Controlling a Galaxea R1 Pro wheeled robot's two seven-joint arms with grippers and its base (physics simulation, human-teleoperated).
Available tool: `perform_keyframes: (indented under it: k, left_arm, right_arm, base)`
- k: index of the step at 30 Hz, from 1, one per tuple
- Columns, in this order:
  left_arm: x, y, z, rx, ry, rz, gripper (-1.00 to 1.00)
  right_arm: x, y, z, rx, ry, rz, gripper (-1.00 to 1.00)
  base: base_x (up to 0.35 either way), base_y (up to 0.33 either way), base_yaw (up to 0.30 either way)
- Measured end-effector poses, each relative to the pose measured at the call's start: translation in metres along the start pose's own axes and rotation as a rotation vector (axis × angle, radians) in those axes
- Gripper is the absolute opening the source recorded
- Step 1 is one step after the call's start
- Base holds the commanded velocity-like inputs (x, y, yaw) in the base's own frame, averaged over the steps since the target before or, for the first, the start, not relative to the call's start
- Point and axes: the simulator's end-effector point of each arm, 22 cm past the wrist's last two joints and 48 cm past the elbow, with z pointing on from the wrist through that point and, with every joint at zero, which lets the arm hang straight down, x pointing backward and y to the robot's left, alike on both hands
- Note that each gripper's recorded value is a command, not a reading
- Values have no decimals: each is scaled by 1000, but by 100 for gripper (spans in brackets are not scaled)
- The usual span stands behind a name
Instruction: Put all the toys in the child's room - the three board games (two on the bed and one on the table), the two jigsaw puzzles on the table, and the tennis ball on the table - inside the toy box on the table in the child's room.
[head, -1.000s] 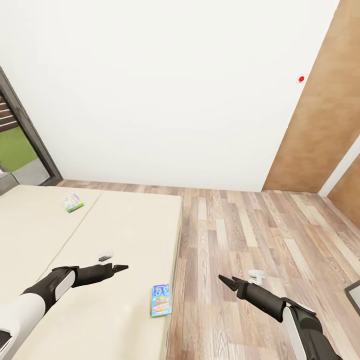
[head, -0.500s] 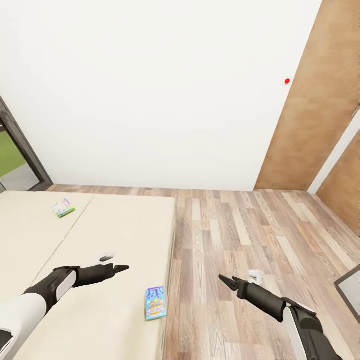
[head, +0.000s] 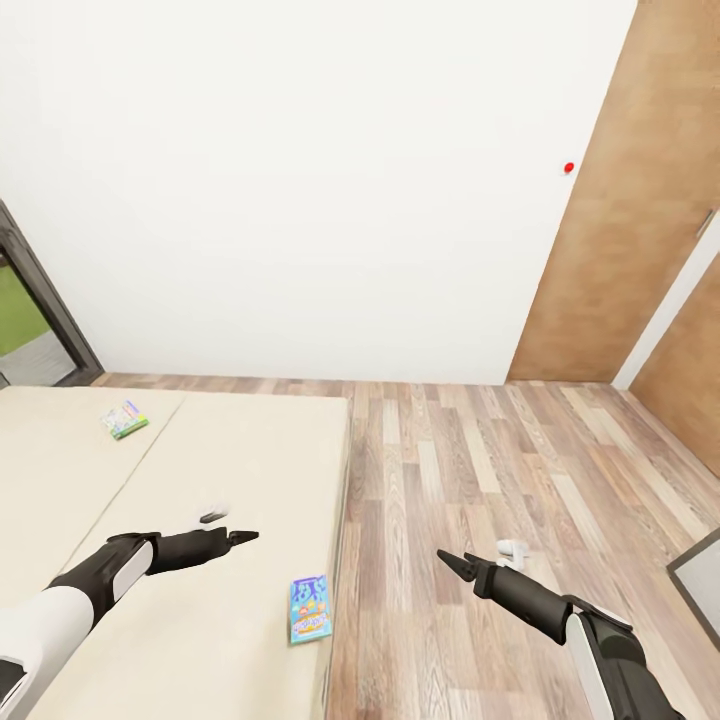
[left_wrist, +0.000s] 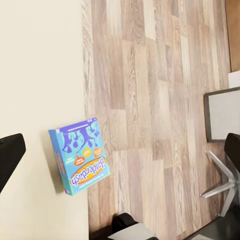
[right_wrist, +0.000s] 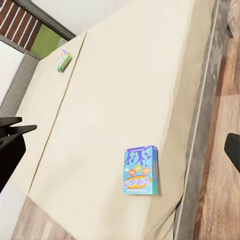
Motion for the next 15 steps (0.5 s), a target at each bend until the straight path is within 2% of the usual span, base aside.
perform_keyframes:
  k: [15]
  left_arm:
    - [-8, -7, -7, 5, -17, 14, 100]
  right_arm:
    - [-8, 7, -3, -8, -15, -15, 100]
  base:
    - [0, 0, 2]
